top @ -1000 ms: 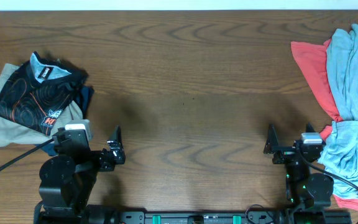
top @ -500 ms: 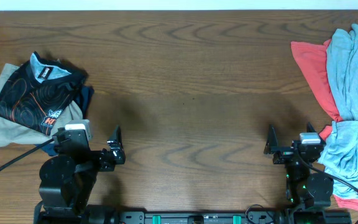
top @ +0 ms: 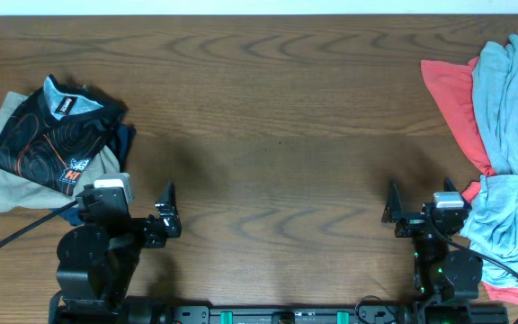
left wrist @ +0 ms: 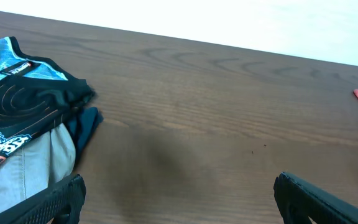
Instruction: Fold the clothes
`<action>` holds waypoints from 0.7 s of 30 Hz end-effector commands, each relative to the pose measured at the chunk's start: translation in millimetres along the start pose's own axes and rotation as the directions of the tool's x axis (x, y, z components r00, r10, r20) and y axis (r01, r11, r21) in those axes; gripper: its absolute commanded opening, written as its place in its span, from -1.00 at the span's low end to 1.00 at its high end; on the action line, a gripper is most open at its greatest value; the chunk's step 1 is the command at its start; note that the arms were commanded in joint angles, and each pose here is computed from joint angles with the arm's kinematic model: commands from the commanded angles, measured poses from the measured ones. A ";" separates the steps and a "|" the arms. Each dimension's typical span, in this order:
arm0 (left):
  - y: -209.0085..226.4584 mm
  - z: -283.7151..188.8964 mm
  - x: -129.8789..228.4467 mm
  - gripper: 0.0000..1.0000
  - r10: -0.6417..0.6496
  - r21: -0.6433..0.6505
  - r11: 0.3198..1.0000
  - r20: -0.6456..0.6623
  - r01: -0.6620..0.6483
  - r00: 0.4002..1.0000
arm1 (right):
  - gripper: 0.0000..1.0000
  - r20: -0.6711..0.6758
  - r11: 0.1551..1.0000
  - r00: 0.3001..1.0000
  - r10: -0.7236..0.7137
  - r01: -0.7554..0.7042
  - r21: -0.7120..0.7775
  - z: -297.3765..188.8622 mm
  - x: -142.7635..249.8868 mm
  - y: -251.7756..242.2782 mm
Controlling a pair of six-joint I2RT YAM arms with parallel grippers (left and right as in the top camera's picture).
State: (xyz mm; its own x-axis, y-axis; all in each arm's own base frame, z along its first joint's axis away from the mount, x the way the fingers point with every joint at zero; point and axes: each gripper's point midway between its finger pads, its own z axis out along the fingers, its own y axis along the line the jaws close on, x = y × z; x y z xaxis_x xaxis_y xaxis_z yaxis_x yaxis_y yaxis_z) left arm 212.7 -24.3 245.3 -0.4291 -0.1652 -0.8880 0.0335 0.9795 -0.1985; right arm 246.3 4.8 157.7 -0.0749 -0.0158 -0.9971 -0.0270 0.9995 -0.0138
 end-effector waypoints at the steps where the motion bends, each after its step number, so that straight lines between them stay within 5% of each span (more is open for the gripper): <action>1: 1.8 0.4 0.4 0.95 0.009 -0.010 1.000 0.000 -0.009 1.000 | 0.98 0.001 1.000 1.000 -0.016 0.016 0.002 0.0 1.0 0.4; 21: 19.8 -12.3 20.1 0.96 0.038 -0.084 0.996 0.059 -0.033 0.998 | 0.99 0.001 1.000 1.000 -0.016 0.016 0.002 0.0 1.0 0.4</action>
State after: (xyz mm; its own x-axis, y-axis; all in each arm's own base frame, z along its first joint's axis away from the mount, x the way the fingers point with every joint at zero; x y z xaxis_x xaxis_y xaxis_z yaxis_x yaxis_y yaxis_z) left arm 196.4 -13.9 245.5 -0.3698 -0.1581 -0.9156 0.0009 0.9854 -0.1705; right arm 246.2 4.8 157.8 -0.0745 -0.0162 -0.9971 -0.0271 0.9995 -0.0142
